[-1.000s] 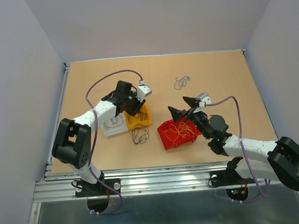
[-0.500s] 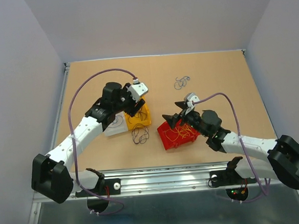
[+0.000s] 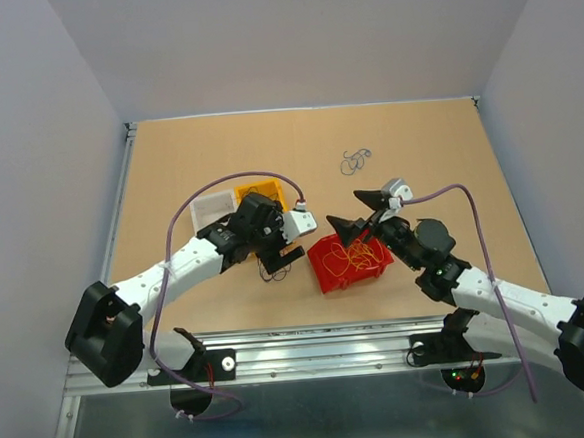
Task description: Untangle the cables
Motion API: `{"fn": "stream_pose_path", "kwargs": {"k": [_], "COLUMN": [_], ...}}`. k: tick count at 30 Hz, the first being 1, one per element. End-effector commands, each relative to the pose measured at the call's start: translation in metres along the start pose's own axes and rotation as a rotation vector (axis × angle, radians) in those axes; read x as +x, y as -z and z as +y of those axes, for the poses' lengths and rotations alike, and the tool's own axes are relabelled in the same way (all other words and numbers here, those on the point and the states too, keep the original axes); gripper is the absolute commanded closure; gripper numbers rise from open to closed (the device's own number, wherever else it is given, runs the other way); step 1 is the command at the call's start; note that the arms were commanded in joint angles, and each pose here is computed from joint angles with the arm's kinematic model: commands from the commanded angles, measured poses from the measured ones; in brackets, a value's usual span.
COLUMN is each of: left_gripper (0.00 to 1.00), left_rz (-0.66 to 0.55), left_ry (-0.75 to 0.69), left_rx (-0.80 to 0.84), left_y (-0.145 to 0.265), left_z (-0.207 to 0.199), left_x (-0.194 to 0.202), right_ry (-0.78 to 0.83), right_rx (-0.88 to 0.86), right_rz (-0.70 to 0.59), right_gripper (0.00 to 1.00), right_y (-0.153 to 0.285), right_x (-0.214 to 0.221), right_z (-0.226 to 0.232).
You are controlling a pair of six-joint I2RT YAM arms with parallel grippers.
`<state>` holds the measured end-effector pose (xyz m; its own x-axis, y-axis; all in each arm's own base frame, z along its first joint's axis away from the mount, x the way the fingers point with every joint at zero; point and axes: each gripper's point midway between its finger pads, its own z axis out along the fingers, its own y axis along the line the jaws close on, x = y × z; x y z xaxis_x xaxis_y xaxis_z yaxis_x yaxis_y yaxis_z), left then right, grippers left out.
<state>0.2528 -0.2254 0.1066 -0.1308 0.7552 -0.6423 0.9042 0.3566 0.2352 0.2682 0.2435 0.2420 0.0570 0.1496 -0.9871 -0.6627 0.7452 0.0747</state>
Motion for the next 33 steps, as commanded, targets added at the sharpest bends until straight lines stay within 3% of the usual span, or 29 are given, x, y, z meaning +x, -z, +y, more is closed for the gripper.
{"fn": "stream_pose_path", "kwargs": {"k": [1,5,12,17,22,23,27,33], "left_gripper": [0.01,0.03,0.16,0.23,0.43,0.57,0.85,0.86], "left_rz": [0.065,0.126,0.195,0.244,0.286,0.288,0.288,0.238], "left_ry": [-0.022,-0.019,-0.006,-0.016,-0.032,-0.034,-0.048,-0.046], "left_rx": [0.012,0.020,0.069,0.160,0.221,0.223,0.247,0.150], "left_y": [-0.004,-0.013,-0.022,-0.031,-0.036,-0.037,-0.037,-0.029], "left_z": [-0.010,-0.014,-0.025,-0.040,-0.054,-0.055,-0.060,-0.041], "left_x": [0.019,0.034,0.051,0.065,0.074,0.075,0.074,0.056], "right_ry": [-0.036,-0.065,-0.119,-0.110,-0.108,-0.108,-0.111,-0.112], "right_rx": [0.149,0.263,0.345,0.334,0.345,0.345,0.345,0.344], "right_rz": [-0.058,-0.100,-0.191,-0.218,-0.215,-0.215,-0.214,-0.217], "right_gripper": [0.04,0.03,0.03,0.03,0.03,0.03,0.03,0.03], "right_y": [0.012,0.025,0.050,0.058,0.058,0.058,0.058,0.059], "right_x": [-0.013,-0.020,-0.036,-0.040,-0.040,-0.040,-0.040,-0.040], "right_z": [-0.024,-0.044,-0.058,-0.057,-0.058,-0.058,-0.058,-0.058]}}
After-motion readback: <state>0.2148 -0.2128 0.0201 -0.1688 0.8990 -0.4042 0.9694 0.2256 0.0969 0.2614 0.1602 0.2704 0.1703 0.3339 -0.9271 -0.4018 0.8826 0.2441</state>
